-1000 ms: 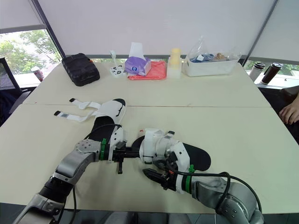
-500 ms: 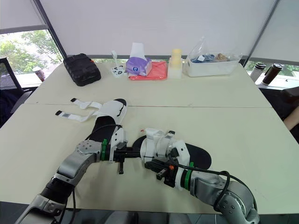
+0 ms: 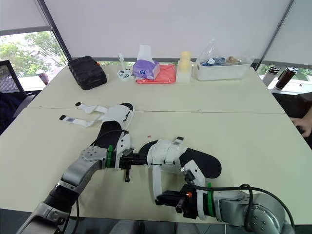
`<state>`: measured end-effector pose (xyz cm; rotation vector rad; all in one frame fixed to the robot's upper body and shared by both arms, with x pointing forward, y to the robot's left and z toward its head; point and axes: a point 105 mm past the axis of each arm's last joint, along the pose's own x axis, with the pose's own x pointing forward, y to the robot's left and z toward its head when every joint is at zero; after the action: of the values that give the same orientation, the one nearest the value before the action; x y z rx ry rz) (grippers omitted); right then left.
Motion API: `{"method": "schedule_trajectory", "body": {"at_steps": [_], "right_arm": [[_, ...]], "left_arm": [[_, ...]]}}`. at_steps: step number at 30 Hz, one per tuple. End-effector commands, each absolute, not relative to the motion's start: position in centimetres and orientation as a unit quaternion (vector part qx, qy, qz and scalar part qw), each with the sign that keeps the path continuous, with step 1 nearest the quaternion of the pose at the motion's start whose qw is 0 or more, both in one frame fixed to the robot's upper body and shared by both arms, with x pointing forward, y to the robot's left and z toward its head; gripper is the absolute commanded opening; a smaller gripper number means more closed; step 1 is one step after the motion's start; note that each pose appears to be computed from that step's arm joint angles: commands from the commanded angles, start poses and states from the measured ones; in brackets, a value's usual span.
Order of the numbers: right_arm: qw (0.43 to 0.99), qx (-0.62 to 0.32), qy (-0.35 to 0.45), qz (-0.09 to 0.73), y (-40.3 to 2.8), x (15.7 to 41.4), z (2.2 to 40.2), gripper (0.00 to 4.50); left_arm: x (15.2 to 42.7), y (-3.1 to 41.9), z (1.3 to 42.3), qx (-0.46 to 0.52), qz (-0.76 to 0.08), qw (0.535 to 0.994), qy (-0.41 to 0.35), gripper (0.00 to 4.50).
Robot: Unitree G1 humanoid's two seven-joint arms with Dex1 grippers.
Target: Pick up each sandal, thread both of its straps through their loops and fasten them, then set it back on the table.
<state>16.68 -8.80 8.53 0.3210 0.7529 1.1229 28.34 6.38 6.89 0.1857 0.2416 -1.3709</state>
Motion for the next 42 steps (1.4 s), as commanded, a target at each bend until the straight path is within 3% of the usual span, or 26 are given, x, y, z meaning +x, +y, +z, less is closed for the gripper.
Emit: {"method": "schedule_trajectory", "body": {"at_steps": [1, 7, 13, 16, 19, 34, 37, 42], "right_arm": [[0.718, 0.180, 0.331, 0.586, -7.8, 14.3, 11.0, 0.03], [0.692, 0.231, 0.286, 0.622, -6.8, 14.0, 14.2, 0.03], [0.708, 0.264, 0.241, 0.609, -6.1, 16.3, 16.0, 0.03], [0.738, 0.299, 0.214, 0.566, -5.6, 19.6, 16.6, 0.03], [0.753, 0.318, 0.214, 0.535, -5.4, 21.4, 16.6, 0.03], [0.749, 0.484, 0.221, 0.394, -8.3, 23.8, 16.2, 0.03], [0.753, 0.509, 0.228, 0.349, -9.0, 24.7, 15.2, 0.97], [0.762, 0.515, 0.232, 0.317, -9.7, 25.4, 14.5, 3.45]], "left_arm": [[27.2, 6.9, 2.9, 0.092, -0.625, 0.752, 0.190, 0.00], [27.3, 7.0, 2.8, 0.096, -0.626, 0.749, 0.192, 0.00], [27.5, 6.9, 2.6, 0.098, -0.626, 0.749, 0.193, 0.00], [27.5, 6.8, 2.5, 0.098, -0.626, 0.749, 0.192, 0.00], [27.6, 6.7, 2.5, 0.097, -0.624, 0.752, 0.190, 0.00], [27.5, 6.4, 2.4, 0.090, -0.620, 0.756, 0.188, 0.00], [27.6, 6.3, 2.5, 0.090, -0.620, 0.757, 0.186, 0.00], [27.9, 6.3, 2.5, 0.091, -0.619, 0.759, 0.183, 0.00]]}}
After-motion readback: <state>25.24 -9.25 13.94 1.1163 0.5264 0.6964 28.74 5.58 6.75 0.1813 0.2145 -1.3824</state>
